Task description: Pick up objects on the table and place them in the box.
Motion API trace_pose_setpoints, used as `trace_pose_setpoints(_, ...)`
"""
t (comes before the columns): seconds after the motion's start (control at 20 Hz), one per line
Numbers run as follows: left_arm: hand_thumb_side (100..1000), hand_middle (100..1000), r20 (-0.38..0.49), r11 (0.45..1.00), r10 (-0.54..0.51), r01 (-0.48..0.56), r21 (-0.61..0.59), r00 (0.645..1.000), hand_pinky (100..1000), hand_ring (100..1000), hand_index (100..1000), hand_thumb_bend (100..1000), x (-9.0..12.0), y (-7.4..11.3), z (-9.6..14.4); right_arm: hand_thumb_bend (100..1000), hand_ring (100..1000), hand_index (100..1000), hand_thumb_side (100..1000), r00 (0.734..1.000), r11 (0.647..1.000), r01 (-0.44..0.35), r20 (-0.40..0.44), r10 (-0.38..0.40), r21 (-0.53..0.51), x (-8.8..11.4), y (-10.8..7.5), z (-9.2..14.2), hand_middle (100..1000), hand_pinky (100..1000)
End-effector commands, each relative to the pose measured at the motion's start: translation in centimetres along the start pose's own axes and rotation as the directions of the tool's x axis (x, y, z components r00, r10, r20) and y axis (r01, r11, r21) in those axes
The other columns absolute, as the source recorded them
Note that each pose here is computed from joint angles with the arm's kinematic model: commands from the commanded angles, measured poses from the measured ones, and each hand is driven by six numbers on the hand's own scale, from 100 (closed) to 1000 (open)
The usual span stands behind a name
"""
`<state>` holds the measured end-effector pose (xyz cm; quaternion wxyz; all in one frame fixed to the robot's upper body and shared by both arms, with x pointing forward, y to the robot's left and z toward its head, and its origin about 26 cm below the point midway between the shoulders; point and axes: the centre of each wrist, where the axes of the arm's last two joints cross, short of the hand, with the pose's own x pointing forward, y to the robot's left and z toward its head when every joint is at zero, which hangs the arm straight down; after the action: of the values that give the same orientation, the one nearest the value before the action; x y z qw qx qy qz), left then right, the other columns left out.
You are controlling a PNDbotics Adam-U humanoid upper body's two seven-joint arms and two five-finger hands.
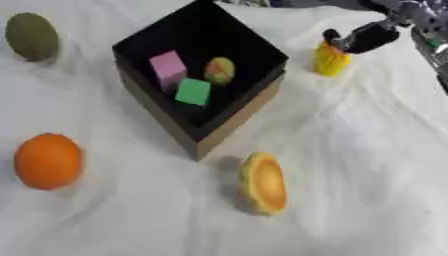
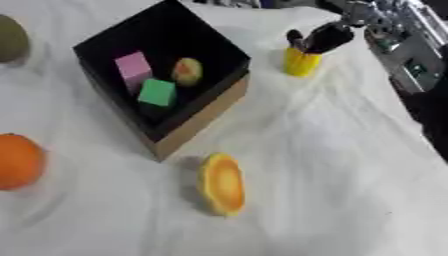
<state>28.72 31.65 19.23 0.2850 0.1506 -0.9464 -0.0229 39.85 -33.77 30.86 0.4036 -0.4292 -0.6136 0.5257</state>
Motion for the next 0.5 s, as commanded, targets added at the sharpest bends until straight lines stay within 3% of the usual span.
trace_pose_setpoints(0.05, 479, 742, 0.034, 1.000, -0.022, 0.022, -0.007, 0.999, 859, 760, 810, 100, 0.6, 0.5, -0.7, 214, 970, 876, 155, 0.999, 0.999, -0.032, -0.024, 0.031, -0.042, -1.0, -2.1, 1.3, 861, 923)
trace_pose_setpoints(0.5, 485, 742, 0.037, 1.000, -0.015, 0.015, -0.006, 0.999, 860, 760, 810, 100, 0.6, 0.4, -0.7, 244, 973, 882, 181, 0.998, 0.999, -0.034, -0.059, 0.034, -0.001, -1.8, -0.9, 0.5, 868, 924)
